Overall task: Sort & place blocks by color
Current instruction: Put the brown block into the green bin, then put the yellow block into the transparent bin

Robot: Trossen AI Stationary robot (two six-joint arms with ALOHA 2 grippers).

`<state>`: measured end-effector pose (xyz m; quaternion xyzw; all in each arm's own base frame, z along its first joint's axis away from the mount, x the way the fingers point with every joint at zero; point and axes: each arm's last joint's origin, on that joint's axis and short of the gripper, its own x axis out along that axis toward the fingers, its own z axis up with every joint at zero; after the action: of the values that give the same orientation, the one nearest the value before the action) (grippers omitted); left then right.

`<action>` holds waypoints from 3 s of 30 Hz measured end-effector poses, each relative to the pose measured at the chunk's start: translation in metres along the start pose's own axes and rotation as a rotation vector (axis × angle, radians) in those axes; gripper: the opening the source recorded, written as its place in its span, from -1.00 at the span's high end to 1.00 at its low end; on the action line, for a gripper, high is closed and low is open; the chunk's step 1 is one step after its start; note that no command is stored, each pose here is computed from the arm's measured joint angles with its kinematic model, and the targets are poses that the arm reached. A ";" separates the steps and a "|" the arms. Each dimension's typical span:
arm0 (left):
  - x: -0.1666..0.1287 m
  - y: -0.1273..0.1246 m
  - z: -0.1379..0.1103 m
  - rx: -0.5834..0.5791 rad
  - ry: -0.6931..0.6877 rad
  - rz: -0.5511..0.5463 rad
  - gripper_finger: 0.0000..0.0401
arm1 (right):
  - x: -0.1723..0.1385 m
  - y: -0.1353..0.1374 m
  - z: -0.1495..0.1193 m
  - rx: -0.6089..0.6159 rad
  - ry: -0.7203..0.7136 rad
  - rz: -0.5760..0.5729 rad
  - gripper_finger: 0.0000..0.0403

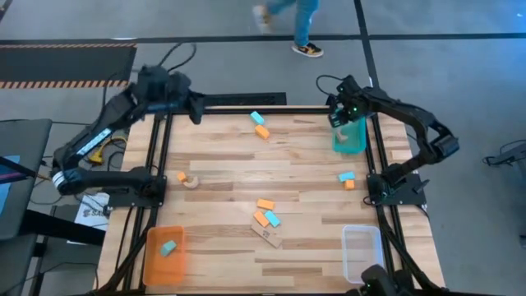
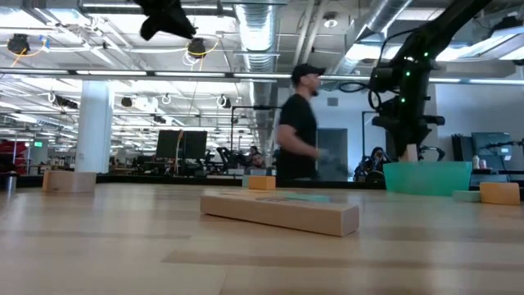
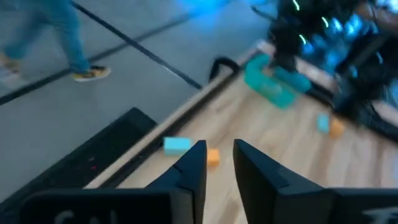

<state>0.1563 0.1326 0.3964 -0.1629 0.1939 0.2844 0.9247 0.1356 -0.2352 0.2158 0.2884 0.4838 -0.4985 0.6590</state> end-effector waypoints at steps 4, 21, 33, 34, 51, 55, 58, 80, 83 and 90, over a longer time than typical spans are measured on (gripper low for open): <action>0.005 -0.002 -0.031 -0.039 -0.064 -0.081 0.75 | 0.007 0.003 -0.001 -0.017 0.047 0.054 0.06; 0.019 -0.017 -0.061 0.012 0.022 -0.296 0.18 | -0.029 -0.008 0.018 0.020 0.076 0.003 -0.31; 0.018 -0.020 -0.077 -0.001 0.191 -0.345 -0.13 | -0.095 0.025 0.011 -0.084 -0.057 0.128 -0.31; 0.017 -0.021 -0.079 0.006 0.214 -0.343 -0.13 | -0.102 0.030 0.007 -0.106 -0.075 0.160 -0.31; 0.045 -0.038 -0.130 0.103 0.310 -0.346 -0.11 | -0.113 0.082 -0.103 -0.335 0.159 0.303 -0.31; 0.053 -0.039 -0.139 0.082 0.271 -0.366 -0.11 | -0.087 0.084 -0.121 -0.166 0.261 0.231 -0.31; 0.055 -0.039 -0.143 0.064 0.261 -0.371 -0.11 | -0.071 0.080 -0.133 -0.024 0.332 0.155 -0.31; 0.055 -0.039 -0.143 0.059 0.264 -0.386 -0.11 | -0.018 0.076 -0.182 0.086 0.522 0.161 -0.31; 0.055 -0.039 -0.143 0.059 0.265 -0.386 -0.11 | -0.015 0.074 -0.185 0.087 0.529 0.150 -0.31; 0.055 -0.039 -0.143 0.059 0.264 -0.386 -0.11 | -0.010 0.073 -0.188 0.088 0.521 0.156 -0.31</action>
<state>0.1834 0.0682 0.2546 -0.2059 0.2868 0.0728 0.9328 0.1380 -0.0444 0.1485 0.4716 0.5913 -0.3756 0.5357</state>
